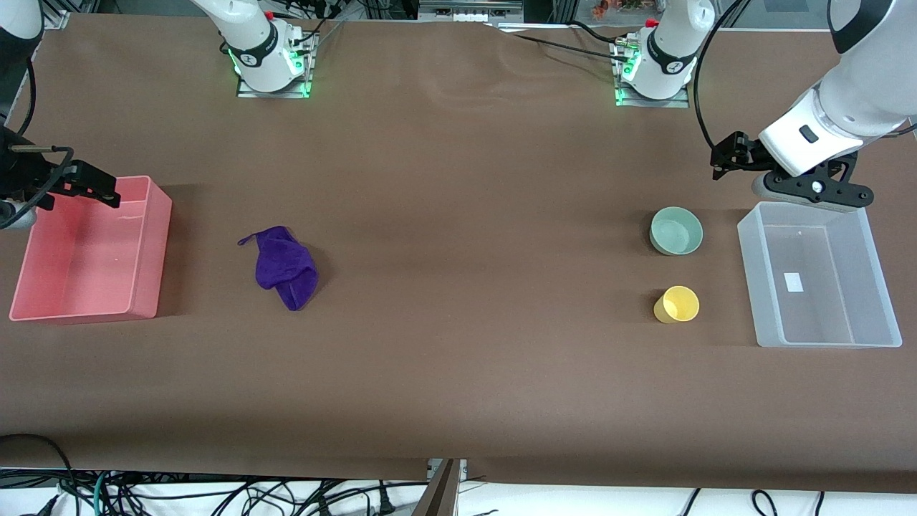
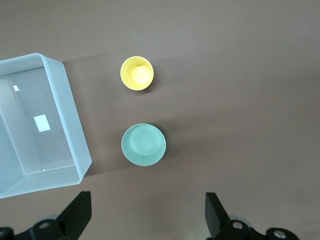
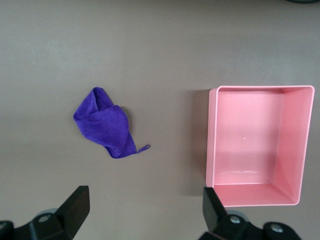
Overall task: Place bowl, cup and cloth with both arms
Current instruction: 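Reach the left gripper down toward the pale green bowl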
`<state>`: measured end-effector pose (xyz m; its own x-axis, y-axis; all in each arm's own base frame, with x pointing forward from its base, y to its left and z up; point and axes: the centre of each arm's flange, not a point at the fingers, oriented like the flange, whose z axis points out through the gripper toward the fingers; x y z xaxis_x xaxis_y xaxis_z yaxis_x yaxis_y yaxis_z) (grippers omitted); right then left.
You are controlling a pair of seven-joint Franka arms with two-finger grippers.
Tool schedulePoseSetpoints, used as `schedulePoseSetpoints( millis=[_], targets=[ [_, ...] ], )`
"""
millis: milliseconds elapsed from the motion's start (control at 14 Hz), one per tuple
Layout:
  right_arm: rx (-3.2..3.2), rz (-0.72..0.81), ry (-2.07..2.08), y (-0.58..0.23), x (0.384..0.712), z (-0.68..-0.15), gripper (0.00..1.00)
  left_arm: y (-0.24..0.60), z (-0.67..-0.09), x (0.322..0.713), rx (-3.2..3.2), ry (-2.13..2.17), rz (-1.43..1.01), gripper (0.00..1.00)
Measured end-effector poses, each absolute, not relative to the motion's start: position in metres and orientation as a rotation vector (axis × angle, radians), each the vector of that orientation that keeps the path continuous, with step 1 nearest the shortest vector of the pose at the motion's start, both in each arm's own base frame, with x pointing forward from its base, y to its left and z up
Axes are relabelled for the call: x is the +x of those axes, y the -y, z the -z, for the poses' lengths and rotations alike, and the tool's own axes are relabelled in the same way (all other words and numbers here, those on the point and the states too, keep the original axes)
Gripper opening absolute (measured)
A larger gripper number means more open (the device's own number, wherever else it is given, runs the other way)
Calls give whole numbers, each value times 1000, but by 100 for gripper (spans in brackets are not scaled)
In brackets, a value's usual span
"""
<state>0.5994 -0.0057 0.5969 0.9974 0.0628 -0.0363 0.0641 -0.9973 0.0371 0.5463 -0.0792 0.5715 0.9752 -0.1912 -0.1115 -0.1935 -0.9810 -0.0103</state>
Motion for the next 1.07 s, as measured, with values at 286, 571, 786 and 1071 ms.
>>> schedulePoseSetpoints(
  millis=[286, 571, 786, 1071],
  targets=[
    [3101, 55, -98, 6, 599, -597, 100, 79, -572, 546, -3101, -302, -172, 100],
    [3101, 54, -98, 6, 599, -597, 100, 79, -572, 546, -3101, -302, -172, 100],
    [3101, 54, -97, 6, 599, -597, 100, 79, -571, 547, -3101, -302, -175, 100],
    [3101, 54, -96, 7, 599, -597, 100, 76, -551, 554, -3100, -291, -233, 100]
  ],
)
